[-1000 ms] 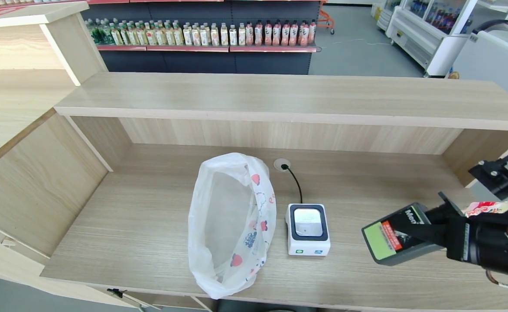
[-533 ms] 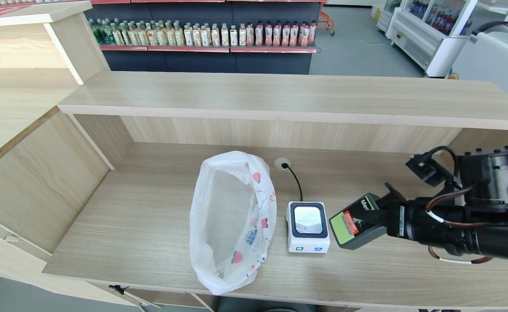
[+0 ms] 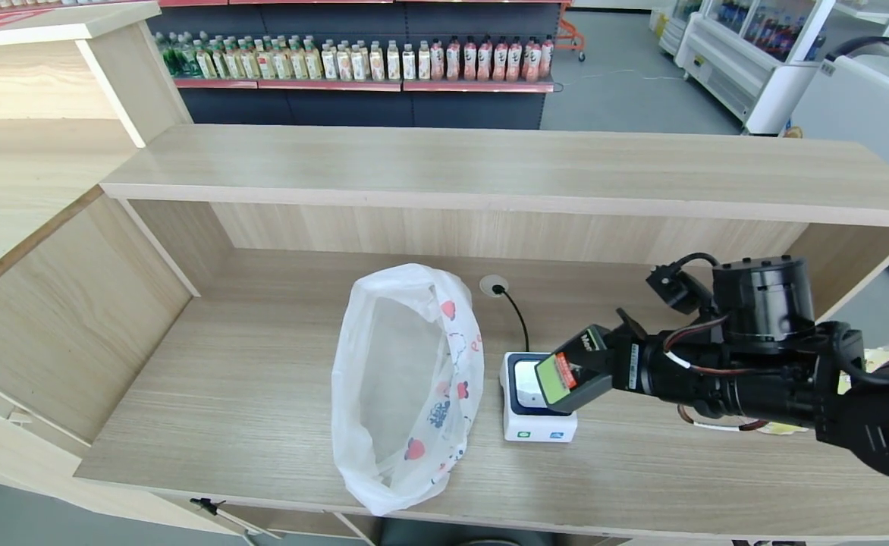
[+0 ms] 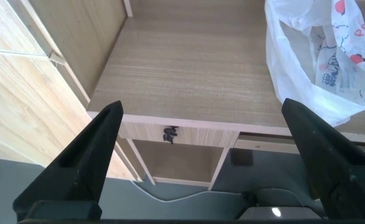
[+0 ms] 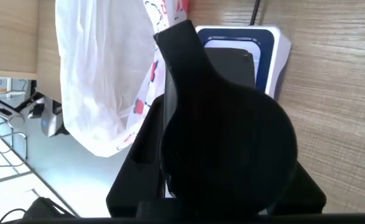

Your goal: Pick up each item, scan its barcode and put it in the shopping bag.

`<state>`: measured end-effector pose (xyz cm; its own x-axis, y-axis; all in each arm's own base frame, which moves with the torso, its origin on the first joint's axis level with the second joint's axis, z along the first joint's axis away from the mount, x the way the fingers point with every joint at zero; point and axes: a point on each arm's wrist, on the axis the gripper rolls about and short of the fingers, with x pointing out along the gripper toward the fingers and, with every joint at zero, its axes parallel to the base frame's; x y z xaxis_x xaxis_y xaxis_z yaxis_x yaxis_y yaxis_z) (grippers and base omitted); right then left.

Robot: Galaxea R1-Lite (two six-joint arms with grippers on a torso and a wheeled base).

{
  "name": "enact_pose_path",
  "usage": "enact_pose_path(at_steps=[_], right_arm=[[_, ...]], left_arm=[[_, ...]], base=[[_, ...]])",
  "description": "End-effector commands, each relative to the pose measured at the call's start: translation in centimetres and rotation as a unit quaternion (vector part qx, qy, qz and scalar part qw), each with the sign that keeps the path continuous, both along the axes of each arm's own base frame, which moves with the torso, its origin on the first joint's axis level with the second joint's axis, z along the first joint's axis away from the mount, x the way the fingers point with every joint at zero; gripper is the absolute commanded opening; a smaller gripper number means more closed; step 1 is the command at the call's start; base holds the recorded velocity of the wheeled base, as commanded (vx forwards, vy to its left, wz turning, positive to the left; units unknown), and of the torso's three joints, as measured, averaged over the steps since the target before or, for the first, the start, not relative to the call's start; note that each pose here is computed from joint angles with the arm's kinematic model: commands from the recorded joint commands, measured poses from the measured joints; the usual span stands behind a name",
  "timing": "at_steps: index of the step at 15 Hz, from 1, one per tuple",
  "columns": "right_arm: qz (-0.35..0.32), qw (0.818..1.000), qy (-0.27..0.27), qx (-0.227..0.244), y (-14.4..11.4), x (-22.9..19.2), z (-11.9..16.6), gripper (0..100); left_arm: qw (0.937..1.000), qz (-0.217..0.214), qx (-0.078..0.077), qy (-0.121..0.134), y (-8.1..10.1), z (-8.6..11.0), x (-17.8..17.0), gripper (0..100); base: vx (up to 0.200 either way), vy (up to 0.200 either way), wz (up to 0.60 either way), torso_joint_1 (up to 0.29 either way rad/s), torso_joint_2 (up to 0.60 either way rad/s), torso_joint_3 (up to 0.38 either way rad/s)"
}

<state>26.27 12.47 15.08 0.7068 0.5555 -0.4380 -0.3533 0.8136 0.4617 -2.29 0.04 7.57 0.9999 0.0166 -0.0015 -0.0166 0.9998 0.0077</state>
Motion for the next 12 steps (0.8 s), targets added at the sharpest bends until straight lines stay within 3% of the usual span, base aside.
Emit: enact_pose_path(at_steps=[1, 12], right_arm=[[0.011, 1.000, 0.014, -0.007, 1.3, 1.1, -1.1, 0], [0.018, 1.000, 0.013, -0.020, 2.2, 2.2, -2.3, 0]], left_arm=[[1.0000, 0.000, 0.000, 0.000, 0.0, 0.0, 0.0, 100], [1.0000, 0.000, 0.000, 0.000, 0.0, 0.0, 0.0, 100]], base=[[0.000, 0.000, 0.00, 0.000, 0.00, 0.000], [0.000, 0.000, 0.00, 0.000, 0.00, 0.000]])
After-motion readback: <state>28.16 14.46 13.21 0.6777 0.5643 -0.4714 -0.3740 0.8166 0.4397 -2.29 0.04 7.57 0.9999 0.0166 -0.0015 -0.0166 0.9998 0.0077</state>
